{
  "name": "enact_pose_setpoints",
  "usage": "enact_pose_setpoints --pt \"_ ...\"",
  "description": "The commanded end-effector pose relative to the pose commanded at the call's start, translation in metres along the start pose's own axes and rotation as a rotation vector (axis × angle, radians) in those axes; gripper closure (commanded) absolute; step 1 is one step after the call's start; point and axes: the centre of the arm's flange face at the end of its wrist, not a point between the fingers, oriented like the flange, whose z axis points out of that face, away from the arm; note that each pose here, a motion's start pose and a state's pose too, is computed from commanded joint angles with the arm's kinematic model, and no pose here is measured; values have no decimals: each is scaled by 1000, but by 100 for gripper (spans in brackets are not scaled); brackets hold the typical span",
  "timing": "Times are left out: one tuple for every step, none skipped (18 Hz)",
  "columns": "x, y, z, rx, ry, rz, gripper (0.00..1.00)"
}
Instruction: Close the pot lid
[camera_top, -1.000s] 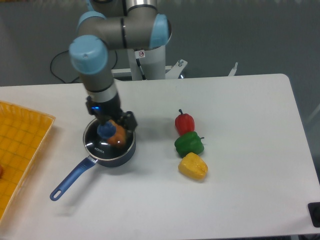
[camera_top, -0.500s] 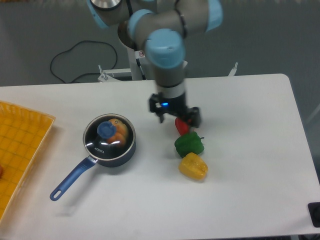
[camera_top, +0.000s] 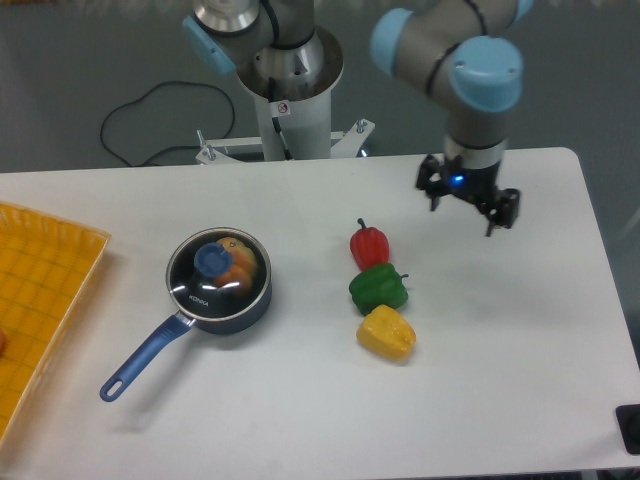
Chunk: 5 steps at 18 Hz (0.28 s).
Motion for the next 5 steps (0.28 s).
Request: enact_pose_setpoints --pt "-3 6 6 0 9 24 0" --pt "-7 12 12 -1 18 36 0" --pt "-9 14 12 -3 17 43 0" --pt "-12 16 12 -5 15 41 0" --pt "-13 18 15 -6 18 38 0"
